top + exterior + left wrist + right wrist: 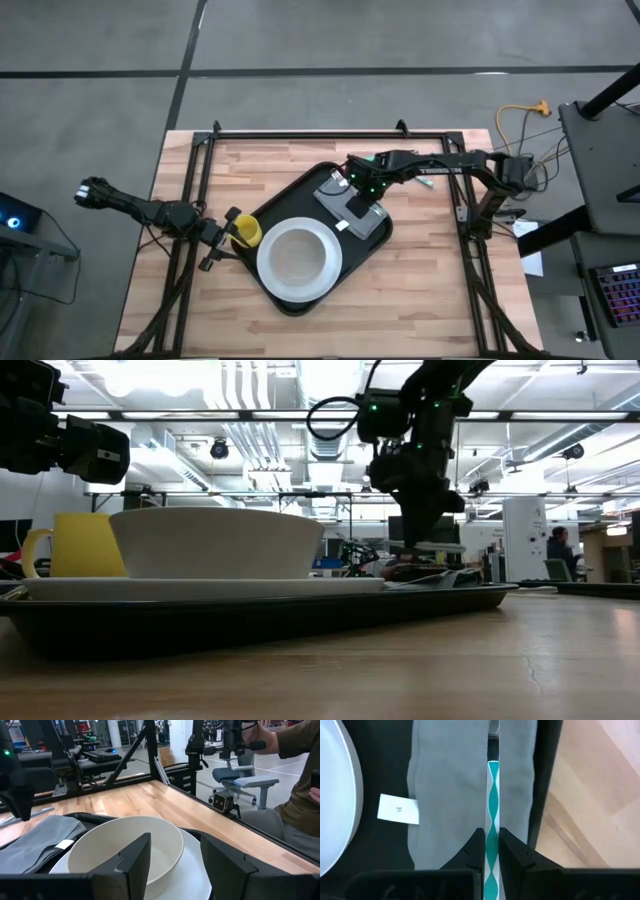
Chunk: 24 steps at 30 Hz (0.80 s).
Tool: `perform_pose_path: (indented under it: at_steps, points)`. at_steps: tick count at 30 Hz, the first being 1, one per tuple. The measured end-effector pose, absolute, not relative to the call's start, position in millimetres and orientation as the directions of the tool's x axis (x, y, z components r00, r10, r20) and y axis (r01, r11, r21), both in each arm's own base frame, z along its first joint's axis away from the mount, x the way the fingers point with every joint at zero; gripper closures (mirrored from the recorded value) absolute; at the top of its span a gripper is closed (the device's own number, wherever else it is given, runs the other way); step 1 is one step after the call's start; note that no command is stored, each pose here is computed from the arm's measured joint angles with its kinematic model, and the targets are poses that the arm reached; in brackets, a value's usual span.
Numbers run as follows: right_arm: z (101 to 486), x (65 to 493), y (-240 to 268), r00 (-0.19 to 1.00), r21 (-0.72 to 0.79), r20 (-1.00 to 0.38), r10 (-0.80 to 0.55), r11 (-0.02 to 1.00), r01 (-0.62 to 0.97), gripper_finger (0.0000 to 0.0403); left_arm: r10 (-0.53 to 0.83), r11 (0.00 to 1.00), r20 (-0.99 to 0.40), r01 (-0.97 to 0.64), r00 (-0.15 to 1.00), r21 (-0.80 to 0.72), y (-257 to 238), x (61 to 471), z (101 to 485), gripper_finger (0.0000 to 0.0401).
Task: Set up tray
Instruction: Put the blue patterned fork on top of the gray napkin on the black tray
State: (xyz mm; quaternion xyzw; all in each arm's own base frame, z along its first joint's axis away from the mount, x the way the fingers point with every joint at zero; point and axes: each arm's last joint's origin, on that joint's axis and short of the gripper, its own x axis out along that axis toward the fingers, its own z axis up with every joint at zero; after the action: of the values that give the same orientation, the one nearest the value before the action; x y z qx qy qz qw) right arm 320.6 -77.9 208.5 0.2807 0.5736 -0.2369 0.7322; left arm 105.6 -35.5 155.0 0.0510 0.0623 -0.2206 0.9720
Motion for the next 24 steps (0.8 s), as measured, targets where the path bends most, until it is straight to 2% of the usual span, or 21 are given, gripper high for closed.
perform_pose_path:
  at_steps: [24]
  points:
    - [165, 345, -63, 0.176, 0.136, -0.984, 0.021, 0.728, 0.672, 0.0383, -0.422, 0.898, -0.15, 0.435, 0.894, 0.071, -36, 106, 154, 0.0242]
